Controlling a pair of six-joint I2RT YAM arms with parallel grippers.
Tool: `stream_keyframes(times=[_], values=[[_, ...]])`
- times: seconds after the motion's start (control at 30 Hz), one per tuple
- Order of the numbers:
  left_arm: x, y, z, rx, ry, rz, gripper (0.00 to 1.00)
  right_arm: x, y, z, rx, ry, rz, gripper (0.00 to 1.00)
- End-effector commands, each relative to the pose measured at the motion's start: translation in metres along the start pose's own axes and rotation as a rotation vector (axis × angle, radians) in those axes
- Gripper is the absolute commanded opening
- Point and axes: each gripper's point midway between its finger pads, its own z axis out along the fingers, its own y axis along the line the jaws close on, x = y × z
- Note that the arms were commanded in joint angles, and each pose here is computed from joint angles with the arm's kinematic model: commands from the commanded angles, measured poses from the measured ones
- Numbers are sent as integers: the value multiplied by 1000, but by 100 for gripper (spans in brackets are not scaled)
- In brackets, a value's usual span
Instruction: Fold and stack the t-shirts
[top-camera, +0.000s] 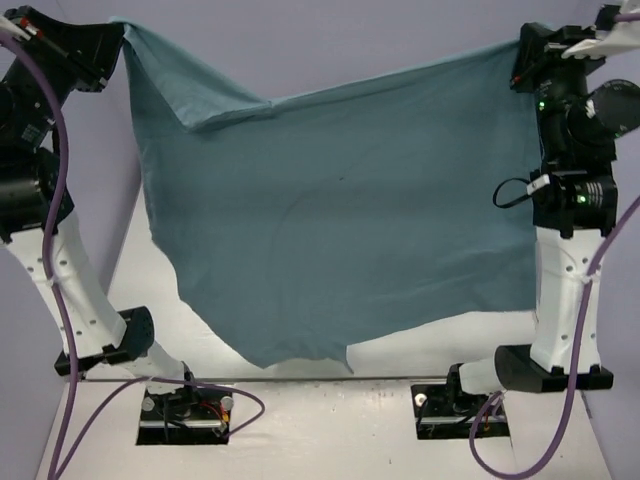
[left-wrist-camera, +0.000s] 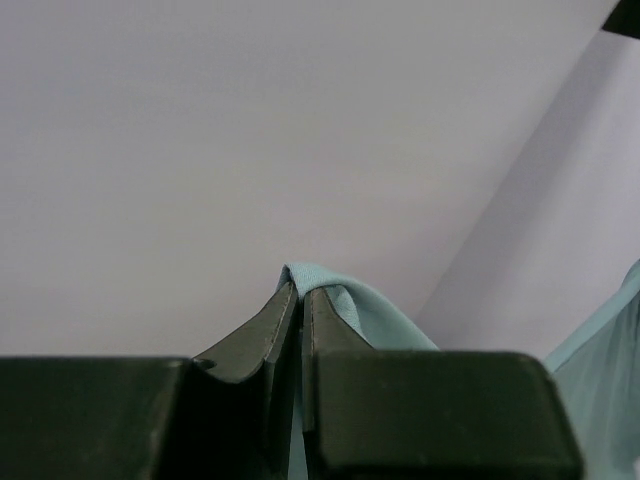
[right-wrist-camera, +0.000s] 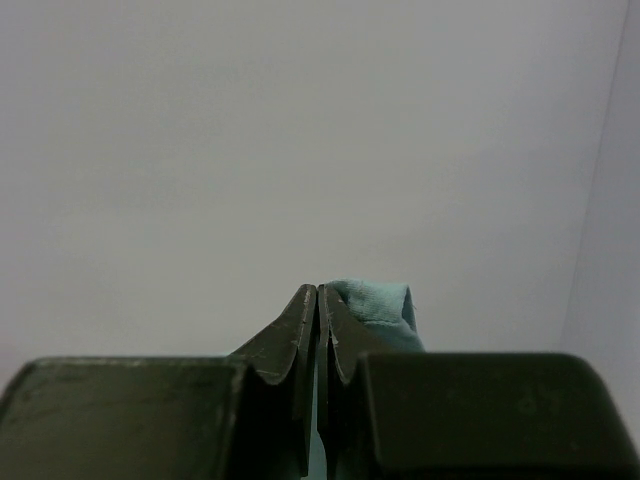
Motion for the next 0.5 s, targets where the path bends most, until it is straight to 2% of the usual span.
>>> stream_keyframes(times=[0.0,0.2,0.47], values=[[-42,-32,-10,78,-146,120,0,-36,4,12,-25,-122,0,0],[-59,-65,-28,149,-197,166,0,-63,9,4,-45,-180,-7,0],[-70,-105,-61,195,-231,227,0,-117,15,-51,-53,-275,-36,0]])
